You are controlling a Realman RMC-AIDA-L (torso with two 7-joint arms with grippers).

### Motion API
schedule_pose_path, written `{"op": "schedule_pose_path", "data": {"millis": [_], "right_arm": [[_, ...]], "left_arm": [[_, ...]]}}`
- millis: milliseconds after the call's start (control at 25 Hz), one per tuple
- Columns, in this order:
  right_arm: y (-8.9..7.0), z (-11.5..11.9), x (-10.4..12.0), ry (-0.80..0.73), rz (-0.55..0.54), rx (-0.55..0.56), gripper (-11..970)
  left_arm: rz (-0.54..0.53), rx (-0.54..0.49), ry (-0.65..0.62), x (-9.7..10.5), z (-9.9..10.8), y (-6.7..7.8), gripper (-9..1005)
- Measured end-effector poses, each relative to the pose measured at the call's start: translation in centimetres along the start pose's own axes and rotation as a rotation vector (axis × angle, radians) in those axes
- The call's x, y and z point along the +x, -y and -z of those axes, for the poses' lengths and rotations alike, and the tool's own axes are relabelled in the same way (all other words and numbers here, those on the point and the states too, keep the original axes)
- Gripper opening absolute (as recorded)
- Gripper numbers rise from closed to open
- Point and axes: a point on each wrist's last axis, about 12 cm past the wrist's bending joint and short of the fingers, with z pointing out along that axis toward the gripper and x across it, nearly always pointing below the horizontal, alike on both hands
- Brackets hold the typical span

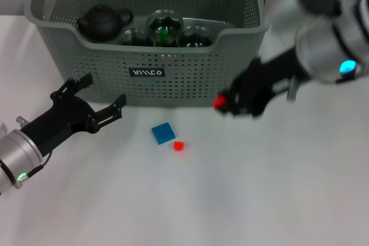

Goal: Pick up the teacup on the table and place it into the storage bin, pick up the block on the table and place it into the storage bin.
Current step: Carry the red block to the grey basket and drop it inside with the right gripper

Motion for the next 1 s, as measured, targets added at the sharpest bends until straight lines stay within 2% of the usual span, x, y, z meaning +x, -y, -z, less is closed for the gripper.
{"op": "schedule_pose_path", "data": {"millis": [240, 400, 560, 760, 840, 1000], "right_arm": [[1.9, 3.9, -3.5, 0.159, -0.028, 0.151, 248], [3.5, 4.5, -5.6, 0.253, -0.075, 0.231, 247], [5.3, 2.8, -6.6, 0.287, -0.131, 0.28, 246], [7.6, 0.1, -7.0, 0.22, -0.182, 0.305, 246], [7.9, -0.8, -7.4, 0.185, -0.17, 0.297, 246], [7.5, -2.1, -8.0, 0.137, -0.128, 0.292, 245]], "left_arm": [[-0.004, 0.005, 0.004, -0.2, -0.2, -0.1, 945], [-0.005, 0.005, 0.004, -0.2, -0.3, -0.1, 945], [-0.006, 0.006, 0.005, -0.3, -0.3, -0.1, 944], [-0.006, 0.008, 0.006, -0.3, -0.4, 0.0, 944], [-0.006, 0.008, 0.006, -0.3, -0.4, 0.0, 944], [-0.004, 0.007, 0.005, -0.2, -0.3, 0.0, 943]]}}
